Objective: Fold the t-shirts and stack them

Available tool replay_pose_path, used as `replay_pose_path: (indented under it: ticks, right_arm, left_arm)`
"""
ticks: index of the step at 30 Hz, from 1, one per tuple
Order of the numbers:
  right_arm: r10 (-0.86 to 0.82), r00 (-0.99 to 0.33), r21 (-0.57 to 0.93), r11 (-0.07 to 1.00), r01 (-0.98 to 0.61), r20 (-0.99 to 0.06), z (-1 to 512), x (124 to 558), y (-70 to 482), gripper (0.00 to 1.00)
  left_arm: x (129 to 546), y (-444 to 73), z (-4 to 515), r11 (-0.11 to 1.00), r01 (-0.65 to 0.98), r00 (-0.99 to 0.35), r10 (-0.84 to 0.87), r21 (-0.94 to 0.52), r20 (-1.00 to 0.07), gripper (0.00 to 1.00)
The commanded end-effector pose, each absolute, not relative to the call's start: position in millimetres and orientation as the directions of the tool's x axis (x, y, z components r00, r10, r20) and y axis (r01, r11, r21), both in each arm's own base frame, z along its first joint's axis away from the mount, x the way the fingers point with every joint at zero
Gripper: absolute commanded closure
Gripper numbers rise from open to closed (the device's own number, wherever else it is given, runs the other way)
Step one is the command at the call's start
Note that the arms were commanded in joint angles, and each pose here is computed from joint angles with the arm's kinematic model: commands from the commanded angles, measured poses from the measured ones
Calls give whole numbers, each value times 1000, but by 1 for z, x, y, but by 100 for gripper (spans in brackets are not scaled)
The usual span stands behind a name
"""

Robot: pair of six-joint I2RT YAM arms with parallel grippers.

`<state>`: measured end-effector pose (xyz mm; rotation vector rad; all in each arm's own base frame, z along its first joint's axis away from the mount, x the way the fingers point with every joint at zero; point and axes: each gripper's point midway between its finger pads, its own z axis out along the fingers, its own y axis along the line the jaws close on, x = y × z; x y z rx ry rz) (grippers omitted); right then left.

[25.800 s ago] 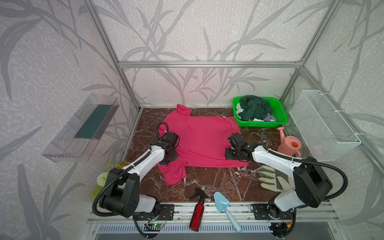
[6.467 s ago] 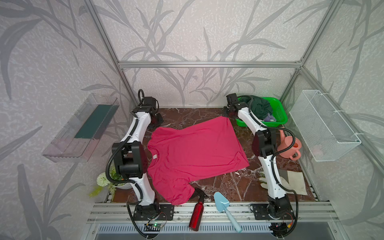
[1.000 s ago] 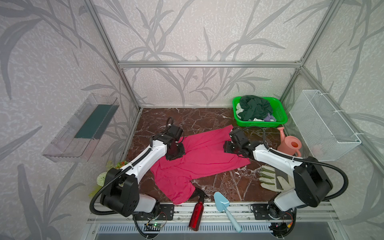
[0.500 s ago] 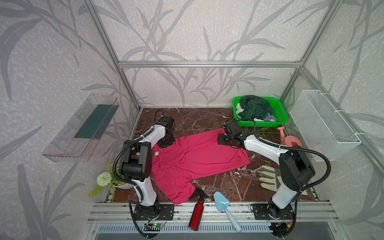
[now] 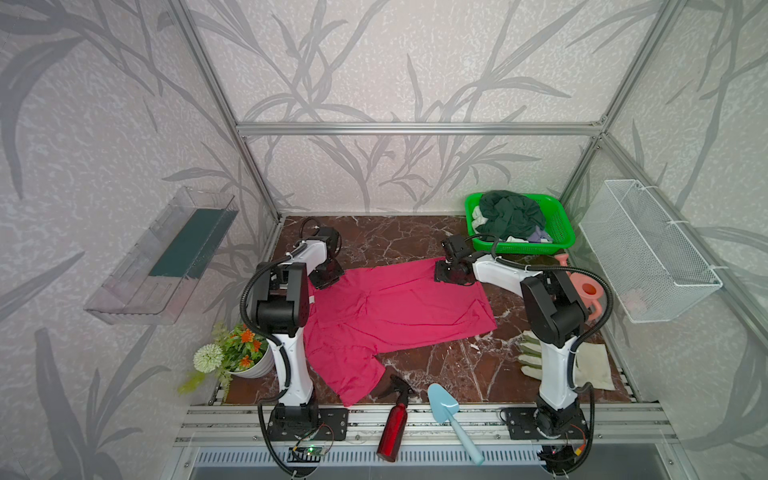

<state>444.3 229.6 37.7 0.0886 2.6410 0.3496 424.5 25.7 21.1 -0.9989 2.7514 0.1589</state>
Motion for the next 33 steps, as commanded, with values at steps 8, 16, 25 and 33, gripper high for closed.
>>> replay_pose_path:
  ticks: [8,16,25,33]
  right_arm:
    - [81,-905,228,973,-18,-417,29,480,232,42]
    - [28,-874,202,976,-81,-485,88,496,227,42]
    - [59,-904,313,946,-85,-423,70,433,252,42]
    - [87,-937,305,952,-22,-339,22,423,242,42]
  left_arm:
    - [490,42,17,740,-673,-720,-657,-10,-225,79]
    - [540,24,45,802,-579,-764,-597,-147,-246,78]
    - [487,14,99,821,-547,-738,-565,-164,-368,73]
    - [408,-22,101,845,-499,-773,-534,-192,-344,72]
